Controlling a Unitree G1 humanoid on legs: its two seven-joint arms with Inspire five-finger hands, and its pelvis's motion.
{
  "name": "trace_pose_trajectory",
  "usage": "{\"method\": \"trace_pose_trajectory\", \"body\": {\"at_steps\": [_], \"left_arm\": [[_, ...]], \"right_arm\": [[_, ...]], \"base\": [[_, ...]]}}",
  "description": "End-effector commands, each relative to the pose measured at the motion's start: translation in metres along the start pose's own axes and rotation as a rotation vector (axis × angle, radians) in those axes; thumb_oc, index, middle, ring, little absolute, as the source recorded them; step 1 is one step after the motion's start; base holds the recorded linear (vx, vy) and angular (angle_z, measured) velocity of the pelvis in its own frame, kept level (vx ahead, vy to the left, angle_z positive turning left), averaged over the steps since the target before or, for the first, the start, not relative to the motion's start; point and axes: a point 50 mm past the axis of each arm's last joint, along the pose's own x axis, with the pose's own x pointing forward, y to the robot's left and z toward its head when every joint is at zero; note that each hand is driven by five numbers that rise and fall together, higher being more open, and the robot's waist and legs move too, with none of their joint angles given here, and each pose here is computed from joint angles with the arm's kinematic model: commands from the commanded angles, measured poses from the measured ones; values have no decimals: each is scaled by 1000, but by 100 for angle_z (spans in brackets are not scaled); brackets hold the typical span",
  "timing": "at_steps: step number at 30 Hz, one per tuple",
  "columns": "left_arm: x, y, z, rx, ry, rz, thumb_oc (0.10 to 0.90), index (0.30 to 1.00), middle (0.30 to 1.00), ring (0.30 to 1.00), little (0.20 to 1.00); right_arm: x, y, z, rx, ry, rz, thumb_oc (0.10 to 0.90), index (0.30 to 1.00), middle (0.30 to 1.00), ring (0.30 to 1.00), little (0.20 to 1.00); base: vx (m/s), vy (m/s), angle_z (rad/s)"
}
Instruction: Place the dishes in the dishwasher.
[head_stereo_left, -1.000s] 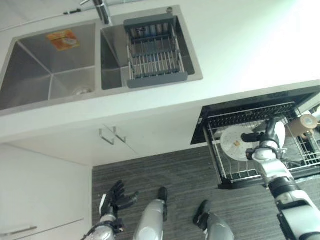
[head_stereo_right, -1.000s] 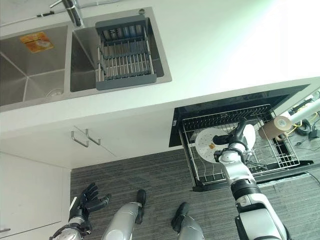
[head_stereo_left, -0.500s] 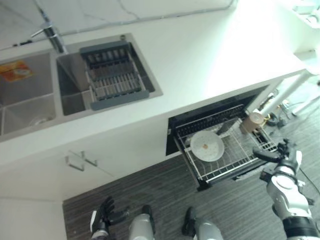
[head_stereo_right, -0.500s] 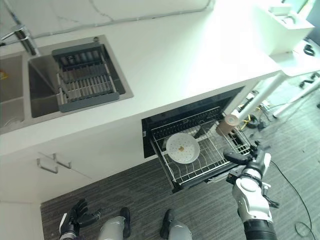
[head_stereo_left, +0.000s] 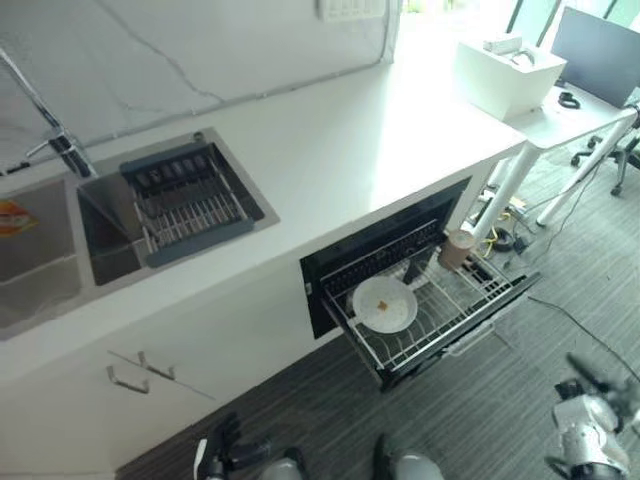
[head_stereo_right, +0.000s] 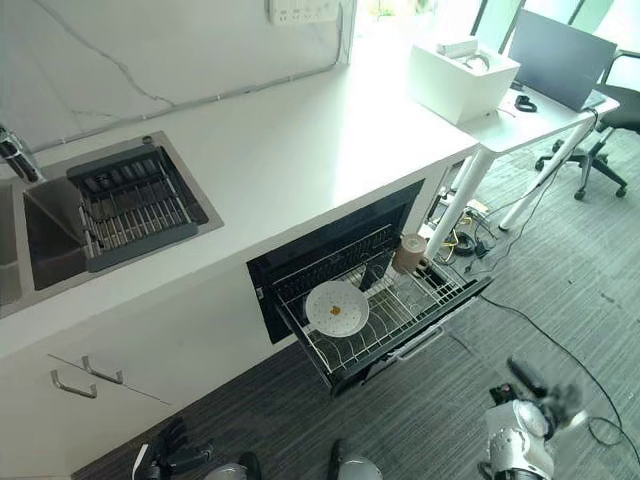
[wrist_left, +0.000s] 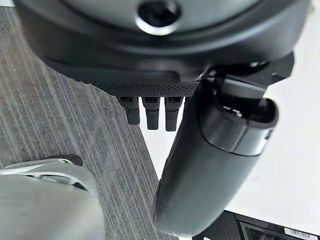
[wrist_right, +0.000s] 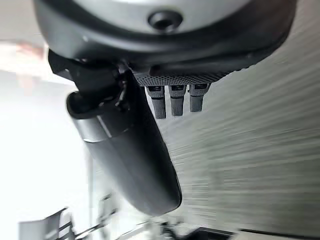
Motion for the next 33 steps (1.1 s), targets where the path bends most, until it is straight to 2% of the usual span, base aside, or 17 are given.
{"method": "trace_pose_trajectory", "body": {"at_steps": [1,8,11,20,33], "left_arm": [[6,12,20,31,-94,14,800,900,900,900,900],[5,17,8,49,-34,9,800,900,900,900,900],[3,17,3,52,-19,2,800,900,900,900,900],[2,15,-2,30,10,-1,800,900,900,900,900],[-2,21,-11,27,46,-8,800,900,900,900,900]], "right_arm": [[-1,20,16,282,94,207,400,300,300,300,300],[17,3,-4,492,349,127,400,300,300,300,300],[19,2,-5,507,375,125,400,300,300,300,300],[18,12,-4,414,397,157,400,300,300,300,300],[7,64,22,307,354,281,400,300,300,300,300]], "base": [[30,-40,7],[41,-30,16],[22,-13,14],[26,-3,15],[13,28,25]]}}
